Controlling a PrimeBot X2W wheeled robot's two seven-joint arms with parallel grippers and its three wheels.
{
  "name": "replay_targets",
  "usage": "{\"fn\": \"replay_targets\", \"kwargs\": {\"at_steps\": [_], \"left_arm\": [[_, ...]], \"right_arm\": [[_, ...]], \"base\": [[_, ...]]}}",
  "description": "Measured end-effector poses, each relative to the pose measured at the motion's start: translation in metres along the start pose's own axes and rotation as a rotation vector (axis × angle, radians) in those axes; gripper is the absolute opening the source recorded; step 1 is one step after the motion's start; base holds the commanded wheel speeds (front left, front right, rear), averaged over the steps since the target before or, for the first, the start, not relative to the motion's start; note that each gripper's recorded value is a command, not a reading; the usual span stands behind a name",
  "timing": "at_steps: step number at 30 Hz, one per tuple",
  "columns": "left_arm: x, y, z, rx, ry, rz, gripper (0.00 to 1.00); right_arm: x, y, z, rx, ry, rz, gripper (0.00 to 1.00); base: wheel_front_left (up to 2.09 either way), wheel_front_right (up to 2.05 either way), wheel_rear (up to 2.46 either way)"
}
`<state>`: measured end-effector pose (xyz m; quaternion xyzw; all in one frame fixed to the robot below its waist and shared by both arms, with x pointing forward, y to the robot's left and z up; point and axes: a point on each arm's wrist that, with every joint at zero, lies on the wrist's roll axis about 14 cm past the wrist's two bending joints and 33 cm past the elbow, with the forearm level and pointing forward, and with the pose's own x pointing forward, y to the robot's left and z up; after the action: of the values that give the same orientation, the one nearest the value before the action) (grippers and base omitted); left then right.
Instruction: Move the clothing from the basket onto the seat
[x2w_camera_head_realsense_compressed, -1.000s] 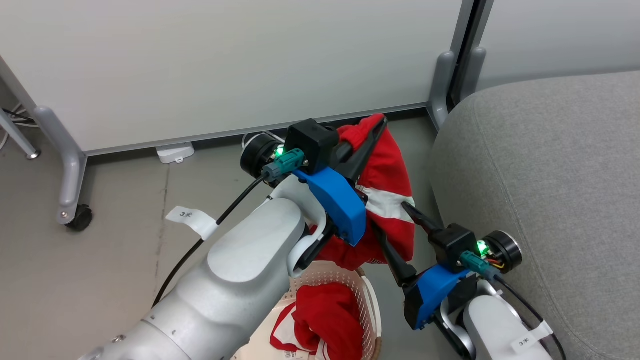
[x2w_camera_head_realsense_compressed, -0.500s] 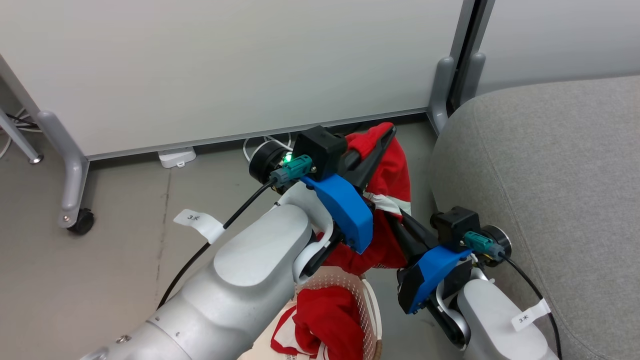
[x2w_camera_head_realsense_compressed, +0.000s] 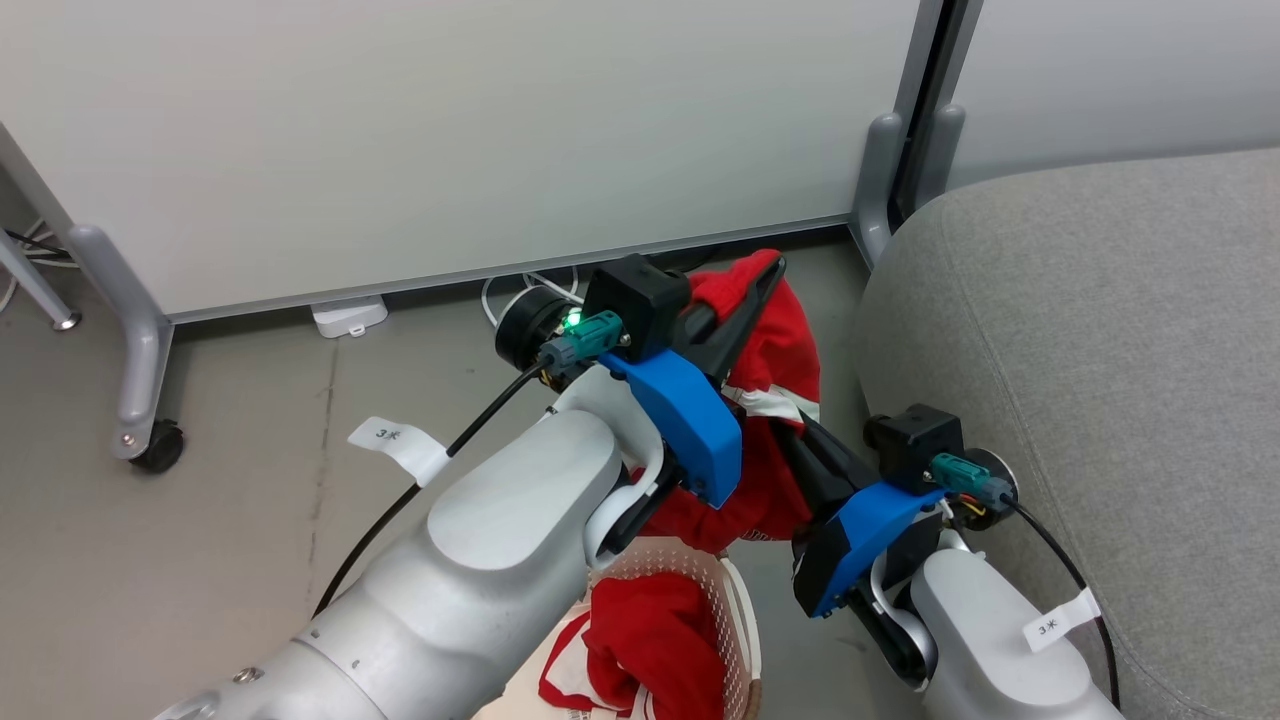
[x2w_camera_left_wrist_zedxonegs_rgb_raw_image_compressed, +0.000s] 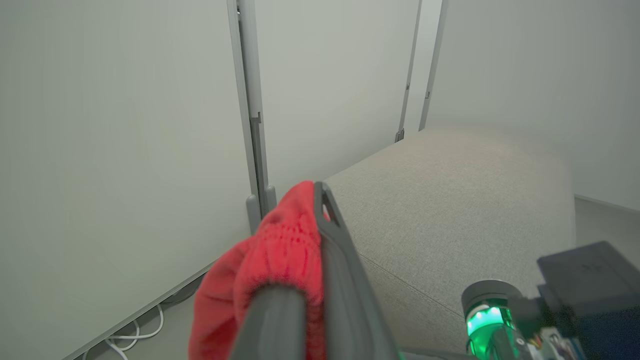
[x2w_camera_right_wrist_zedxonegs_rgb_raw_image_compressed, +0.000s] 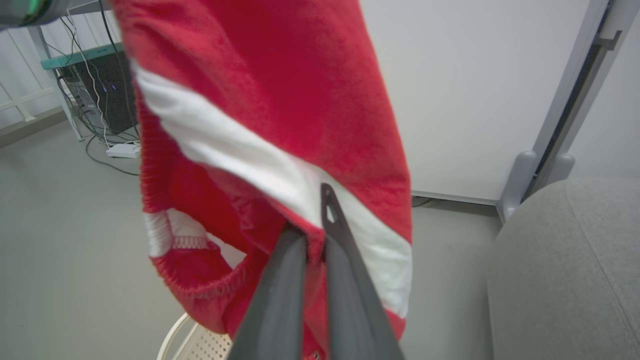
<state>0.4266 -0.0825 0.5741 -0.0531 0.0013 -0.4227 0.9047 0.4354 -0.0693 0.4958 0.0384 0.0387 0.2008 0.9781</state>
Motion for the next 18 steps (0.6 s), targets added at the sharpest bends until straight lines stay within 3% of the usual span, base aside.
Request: {"fn": "replay_targets", "kwargs": {"at_steps": [4, 5, 6, 7, 18], "left_arm": [[-0.001, 0.001, -0.002, -0.005, 0.004, 0.005, 0.00], [-0.001, 0.002, -0.002, -0.005, 0.004, 0.006, 0.05], [-0.001, 0.003, -0.002, -0.004, 0.004, 0.010, 0.57], [-0.001, 0.003, -0.002, -0.006, 0.001, 0.014, 1.00], [-0.017, 0.004, -0.030, -0.089, 0.029, 0.037, 1.00]], "right_arm": [[0.000, -0.001, -0.001, 0.007, -0.002, -0.004, 0.00], [0.000, -0.001, -0.001, 0.008, -0.003, -0.005, 0.00], [0.000, -0.002, -0.001, 0.010, -0.002, -0.006, 0.00], [0.000, -0.002, -0.001, 0.016, -0.007, -0.009, 0.00], [0.001, -0.020, 0.013, 0.031, -0.054, -0.061, 0.00]], "base": [[0.00, 0.00, 0.00], [0.00, 0.00, 0.00], [0.00, 0.00, 0.00], [0.00, 0.00, 0.00], [0.00, 0.00, 0.00]]}}
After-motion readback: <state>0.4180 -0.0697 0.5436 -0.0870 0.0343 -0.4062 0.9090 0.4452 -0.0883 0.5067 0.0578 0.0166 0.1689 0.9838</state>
